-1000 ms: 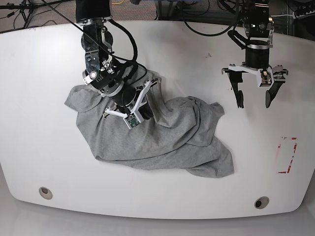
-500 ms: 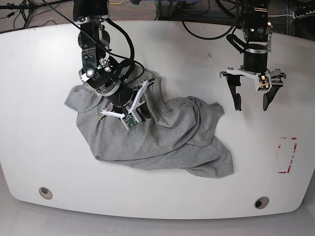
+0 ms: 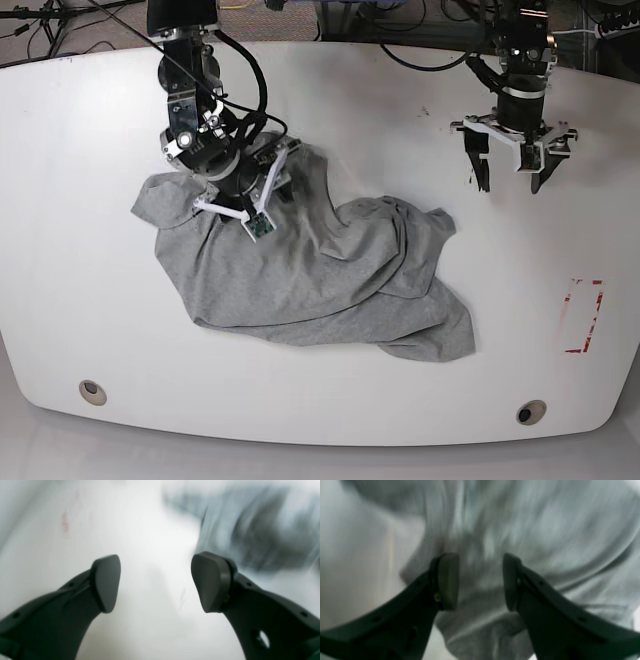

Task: Fold the T-shirt properly
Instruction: 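Lift the pinched fabric with the right gripper away from the shirt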

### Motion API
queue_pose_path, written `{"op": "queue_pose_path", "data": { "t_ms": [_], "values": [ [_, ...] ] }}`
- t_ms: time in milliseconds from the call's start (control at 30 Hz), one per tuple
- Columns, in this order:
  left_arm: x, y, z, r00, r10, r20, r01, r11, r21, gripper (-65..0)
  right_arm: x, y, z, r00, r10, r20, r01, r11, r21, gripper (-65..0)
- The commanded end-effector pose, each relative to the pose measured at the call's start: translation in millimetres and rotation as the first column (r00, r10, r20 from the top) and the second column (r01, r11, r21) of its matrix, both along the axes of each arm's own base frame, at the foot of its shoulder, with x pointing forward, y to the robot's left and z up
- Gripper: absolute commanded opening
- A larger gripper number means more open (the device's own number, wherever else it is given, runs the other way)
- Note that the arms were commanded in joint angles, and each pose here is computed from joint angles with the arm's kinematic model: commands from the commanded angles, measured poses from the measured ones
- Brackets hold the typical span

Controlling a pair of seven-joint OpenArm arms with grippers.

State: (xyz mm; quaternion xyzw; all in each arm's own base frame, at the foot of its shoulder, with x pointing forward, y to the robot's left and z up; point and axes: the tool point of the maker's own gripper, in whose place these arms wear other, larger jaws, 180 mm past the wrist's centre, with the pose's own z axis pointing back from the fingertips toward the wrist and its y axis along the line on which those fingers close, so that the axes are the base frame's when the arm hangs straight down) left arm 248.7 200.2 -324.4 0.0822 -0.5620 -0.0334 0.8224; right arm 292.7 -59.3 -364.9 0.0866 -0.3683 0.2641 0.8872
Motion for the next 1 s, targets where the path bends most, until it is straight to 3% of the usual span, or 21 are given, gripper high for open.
{"op": "queue_pose_path", "data": {
  "t_ms": [0, 533, 633, 833, 967],
  "values": [
    [9, 0, 20, 0.997, -0.009, 0.073, 0.008, 1.000, 0.013, -21.1, 18, 8, 29, 0.994, 0.002, 0.109, -0.008, 0.998, 0.057, -38.0],
    [11, 4, 25, 0.996, -0.007, 0.085, 0.005, 1.000, 0.021, -20.6, 11, 18, 29, 0.994, 0.027, 0.110, -0.035, 0.997, 0.070, -37.1],
    [11, 5, 28, 0.996, -0.005, 0.094, 0.002, 1.000, 0.023, -20.4, 7, 29, 30, 0.991, 0.062, 0.117, -0.071, 0.995, 0.077, -31.9],
    [12, 4, 31, 0.995, -0.006, 0.100, 0.004, 1.000, 0.022, -20.3, -5, 43, 26, 0.990, 0.100, 0.102, -0.108, 0.991, 0.084, -11.4],
    [12, 4, 31, 0.995, -0.006, 0.100, 0.004, 1.000, 0.022, -20.3, -12, 49, 23, 0.984, 0.143, 0.107, -0.151, 0.986, 0.076, -9.4]
  ]
}}
